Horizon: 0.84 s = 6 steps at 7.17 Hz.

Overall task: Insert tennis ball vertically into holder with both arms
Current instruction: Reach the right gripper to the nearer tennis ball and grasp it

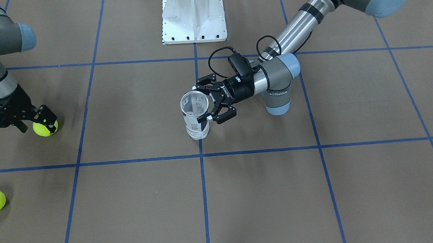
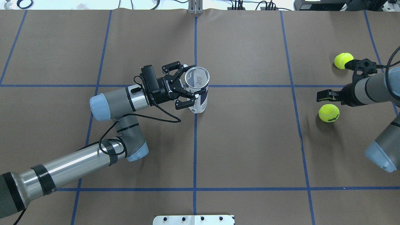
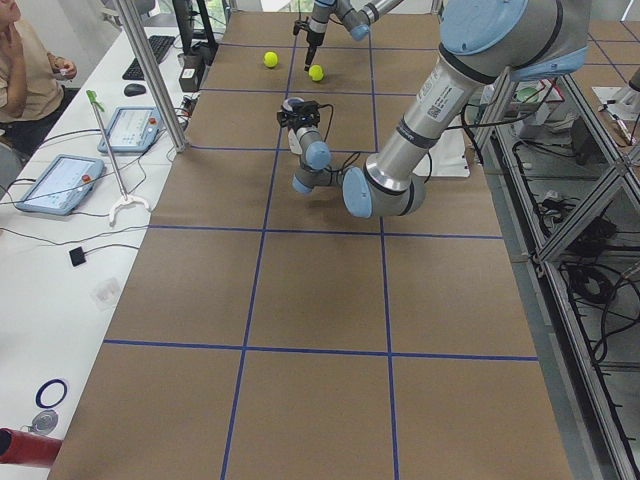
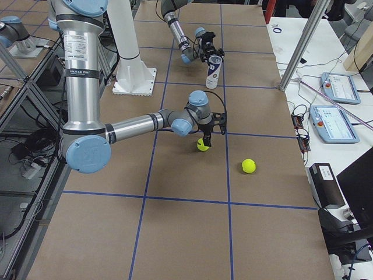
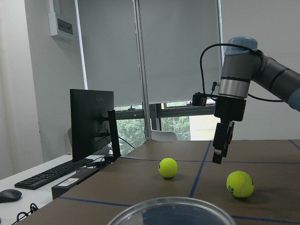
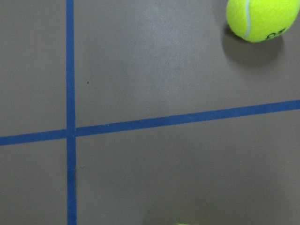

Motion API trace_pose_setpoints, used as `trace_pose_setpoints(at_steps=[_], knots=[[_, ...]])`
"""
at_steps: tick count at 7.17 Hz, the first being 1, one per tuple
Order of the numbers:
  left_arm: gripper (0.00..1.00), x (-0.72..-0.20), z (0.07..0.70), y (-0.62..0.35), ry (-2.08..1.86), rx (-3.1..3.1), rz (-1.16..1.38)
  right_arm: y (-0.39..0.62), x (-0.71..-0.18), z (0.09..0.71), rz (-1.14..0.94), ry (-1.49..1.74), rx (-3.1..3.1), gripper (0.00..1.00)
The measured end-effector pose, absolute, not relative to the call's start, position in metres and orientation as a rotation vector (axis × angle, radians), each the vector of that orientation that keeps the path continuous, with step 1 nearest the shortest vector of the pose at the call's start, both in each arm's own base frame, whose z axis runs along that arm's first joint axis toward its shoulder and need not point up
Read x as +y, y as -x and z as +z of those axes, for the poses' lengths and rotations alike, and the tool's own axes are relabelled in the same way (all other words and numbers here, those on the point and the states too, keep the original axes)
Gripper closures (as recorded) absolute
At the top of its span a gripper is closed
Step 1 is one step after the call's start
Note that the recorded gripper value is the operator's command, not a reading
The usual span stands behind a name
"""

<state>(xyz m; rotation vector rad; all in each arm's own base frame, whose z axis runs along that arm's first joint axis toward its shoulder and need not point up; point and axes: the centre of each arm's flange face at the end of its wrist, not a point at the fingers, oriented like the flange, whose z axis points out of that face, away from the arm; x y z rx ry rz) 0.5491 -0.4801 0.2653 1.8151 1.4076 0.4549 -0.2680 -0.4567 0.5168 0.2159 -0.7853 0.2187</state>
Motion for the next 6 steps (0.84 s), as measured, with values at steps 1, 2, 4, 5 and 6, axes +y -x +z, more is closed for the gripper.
trace_pose_setpoints(at_steps=[1, 2, 4, 5, 6], knots=[[0.08, -0.48, 0.265, -0.549, -1.815, 1.408, 0.455, 0.277, -0.449, 0.522, 0.206, -0.227, -0.762, 0.0], [0.08, -0.48, 0.265, -0.549, -1.815, 1.408, 0.455, 0.281, -0.441, 0.53, 0.194, -0.231, -0.739, 0.0], [0.07, -0.479, 0.266, -0.55, -1.813, 1.408, 0.456, 0.287, -0.43, 0.541, 0.174, -0.236, -0.706, 0.0], [0.07, -0.479, 0.266, -0.55, -1.812, 1.409, 0.457, 0.292, -0.425, 0.545, 0.164, -0.241, -0.693, 0.03], [0.07, -0.479, 0.266, -0.551, -1.812, 1.409, 0.457, 0.296, -0.422, 0.546, 0.158, -0.246, -0.683, 0.67]])
